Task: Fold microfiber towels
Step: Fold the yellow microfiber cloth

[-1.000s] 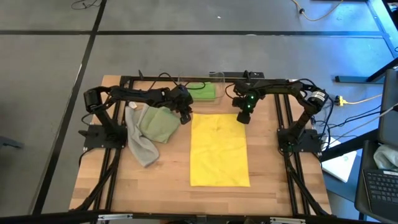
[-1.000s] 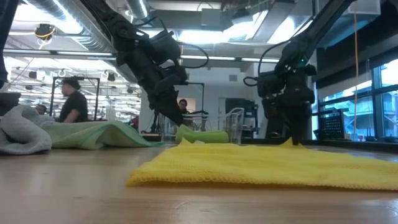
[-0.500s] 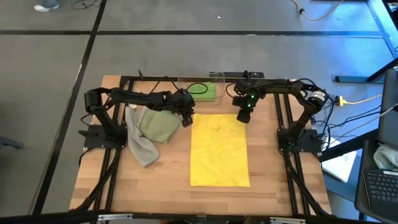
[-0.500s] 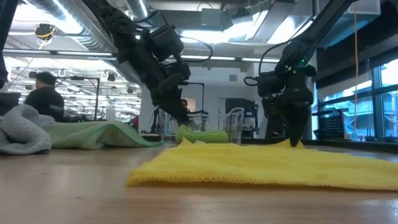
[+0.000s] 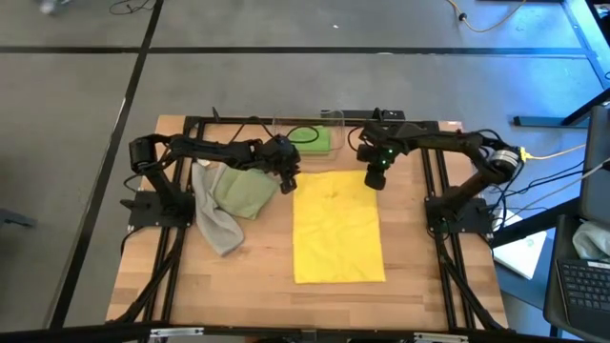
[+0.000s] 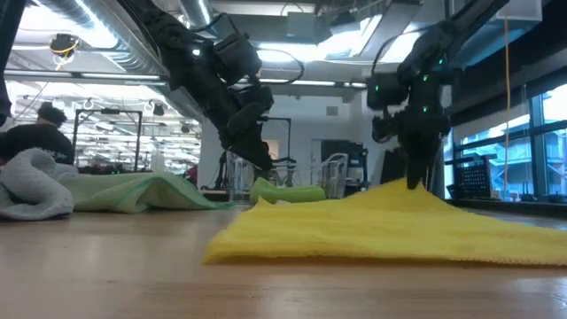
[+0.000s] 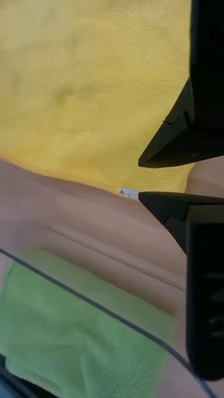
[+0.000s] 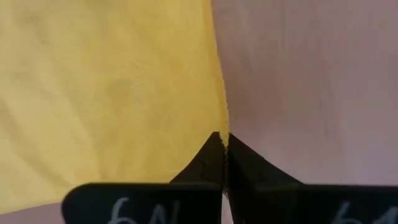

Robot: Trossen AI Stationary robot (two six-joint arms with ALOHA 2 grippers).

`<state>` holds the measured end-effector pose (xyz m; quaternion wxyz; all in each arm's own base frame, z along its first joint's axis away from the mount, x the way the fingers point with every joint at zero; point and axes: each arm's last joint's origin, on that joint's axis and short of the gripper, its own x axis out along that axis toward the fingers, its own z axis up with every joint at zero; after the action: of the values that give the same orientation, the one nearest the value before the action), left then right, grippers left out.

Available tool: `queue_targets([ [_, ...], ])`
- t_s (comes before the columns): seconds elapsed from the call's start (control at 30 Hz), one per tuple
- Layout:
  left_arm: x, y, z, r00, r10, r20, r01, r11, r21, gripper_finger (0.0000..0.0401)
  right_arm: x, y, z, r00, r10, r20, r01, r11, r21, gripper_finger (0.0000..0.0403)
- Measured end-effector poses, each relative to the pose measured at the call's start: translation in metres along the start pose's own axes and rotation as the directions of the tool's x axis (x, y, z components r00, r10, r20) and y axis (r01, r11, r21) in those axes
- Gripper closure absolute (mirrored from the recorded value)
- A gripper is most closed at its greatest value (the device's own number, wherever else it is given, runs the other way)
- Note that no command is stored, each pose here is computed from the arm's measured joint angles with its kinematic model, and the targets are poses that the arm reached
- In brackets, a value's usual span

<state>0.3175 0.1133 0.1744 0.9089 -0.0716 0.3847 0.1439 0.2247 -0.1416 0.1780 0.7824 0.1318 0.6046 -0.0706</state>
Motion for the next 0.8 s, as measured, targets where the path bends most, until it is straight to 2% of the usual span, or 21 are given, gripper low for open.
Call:
queue_targets([
  [0.17,0.000,0.000,0.001,1.000,0.000,0.013,0.000,1.000,0.001,0.0334,-0.020,0.016,0.001,0.997,-0.007,0.078,0.011,0.998,-0.054,0.0398],
  [0.27,0.000,0.000,0.002,1.000,0.000,0.025,0.000,1.000,0.002,0.0334,-0.023,0.026,0.002,0.994,0.051,0.100,-0.042,0.995,-0.091,0.0394],
  [0.37,0.000,0.000,0.004,0.999,-0.001,0.039,0.001,1.000,0.002,0.0334,-0.020,0.038,0.002,0.991,0.105,0.079,-0.094,0.987,-0.128,0.0395],
  [0.5,0.000,-0.001,0.007,0.997,-0.028,0.068,0.025,0.999,0.033,0.0334,-0.017,0.055,0.002,0.995,0.098,0.035,-0.090,0.978,-0.188,0.0399],
  [0.6,-0.001,-0.004,0.012,0.982,-0.143,0.120,0.132,0.987,0.091,0.0334,-0.015,0.067,0.002,0.996,0.082,0.022,-0.075,0.969,-0.234,0.0396],
  [0.7,-0.004,-0.010,0.021,0.921,-0.329,0.206,0.300,0.940,0.162,0.0333,-0.014,0.078,0.003,0.997,0.080,0.023,-0.070,0.959,-0.275,0.0395],
  [0.77,-0.006,-0.017,0.027,0.882,-0.396,0.254,0.350,0.913,0.209,0.0325,-0.013,0.084,0.003,0.997,0.076,0.024,-0.066,0.953,-0.297,0.0397],
  [0.8,-0.007,-0.020,0.030,0.877,-0.400,0.265,0.347,0.910,0.226,0.0319,-0.013,0.086,0.003,0.997,0.073,0.022,-0.062,0.950,-0.306,0.0398],
])
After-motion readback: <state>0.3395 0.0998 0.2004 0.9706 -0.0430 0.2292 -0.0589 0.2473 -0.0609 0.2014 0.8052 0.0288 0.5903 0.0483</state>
